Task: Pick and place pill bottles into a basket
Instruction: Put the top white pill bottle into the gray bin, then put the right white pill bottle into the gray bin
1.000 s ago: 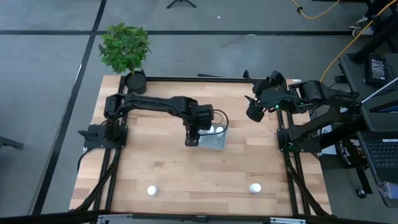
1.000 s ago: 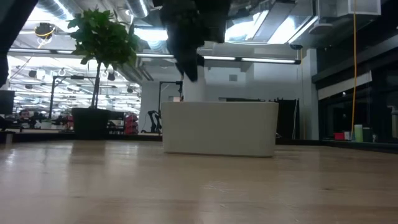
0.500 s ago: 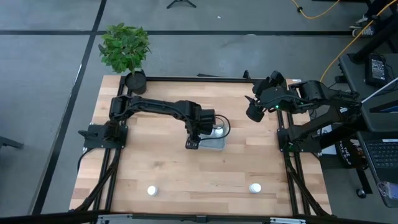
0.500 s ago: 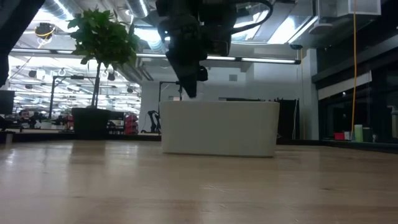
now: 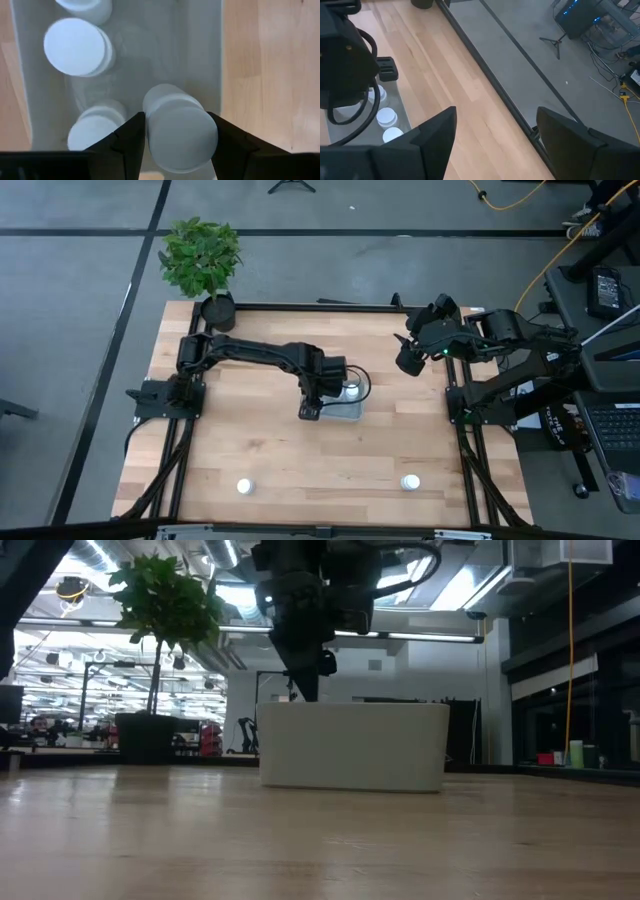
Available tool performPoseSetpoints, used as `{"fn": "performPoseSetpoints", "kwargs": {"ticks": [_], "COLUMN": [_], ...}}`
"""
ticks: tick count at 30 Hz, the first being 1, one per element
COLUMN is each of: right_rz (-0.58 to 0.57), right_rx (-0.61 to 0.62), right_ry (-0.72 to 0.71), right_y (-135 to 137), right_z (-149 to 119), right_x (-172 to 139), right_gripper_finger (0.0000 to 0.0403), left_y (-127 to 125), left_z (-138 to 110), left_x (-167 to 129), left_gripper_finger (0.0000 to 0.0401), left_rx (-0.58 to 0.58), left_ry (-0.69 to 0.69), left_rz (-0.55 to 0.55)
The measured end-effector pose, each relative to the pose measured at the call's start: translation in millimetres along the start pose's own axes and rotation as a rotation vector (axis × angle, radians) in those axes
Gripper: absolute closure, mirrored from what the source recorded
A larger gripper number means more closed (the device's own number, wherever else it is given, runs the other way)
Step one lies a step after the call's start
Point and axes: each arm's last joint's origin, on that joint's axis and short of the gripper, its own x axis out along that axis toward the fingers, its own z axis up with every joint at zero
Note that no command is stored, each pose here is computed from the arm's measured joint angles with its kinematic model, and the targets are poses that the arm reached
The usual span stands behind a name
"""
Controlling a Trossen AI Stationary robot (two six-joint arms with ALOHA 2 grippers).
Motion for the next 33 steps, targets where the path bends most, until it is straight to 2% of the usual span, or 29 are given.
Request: {"fn": "performPoseSetpoints", "kwargs": {"ticks": [6,10,15,22,24,29,33], "right_rz": [0.000,0.000,0.001,0.000,0.001,0.001,0.001], "right_rx": [-0.001,-0.001,0.000,0.000,0.000,0.000,-0.001], "right_ry": [0.000,0.000,0.000,0.000,0.000,0.000,0.000], "right_y": [0.0,0.0,0.0,0.0,0.0,0.0,0.1], "right_z": [0.0,0.0,0.0,0.0,0.0,0.0,0.0], "right_x": [0.0,0.0,-0.1,0.0,-0.1,-0.1,0.0], "right_gripper_finger": [0.0128,0.0128,0.0128,0.0128,0.0128,0.0128,0.0128], "left_y": [1.1,1.7,2.7,0.7,0.6,-0.1,-2.0], "left_z": [-6.1,-9.6,-17.8,-16.9,-17.0,-18.2,-16.0], "left_x": [9.6,15.5,24.7,25.2,25.2,22.5,11.3], "left_gripper_finger": [0.0228,0.0228,0.0228,0.0228,0.0213,0.0137,0.0092], "left_rx": [-0.006,0.006,-0.008,-0.002,-0.011,-0.033,-0.036], "left_ry": [0.029,0.047,0.086,0.079,0.080,0.102,0.127], "left_rz": [-0.003,0.053,0.060,0.064,0.063,0.061,0.072]}}
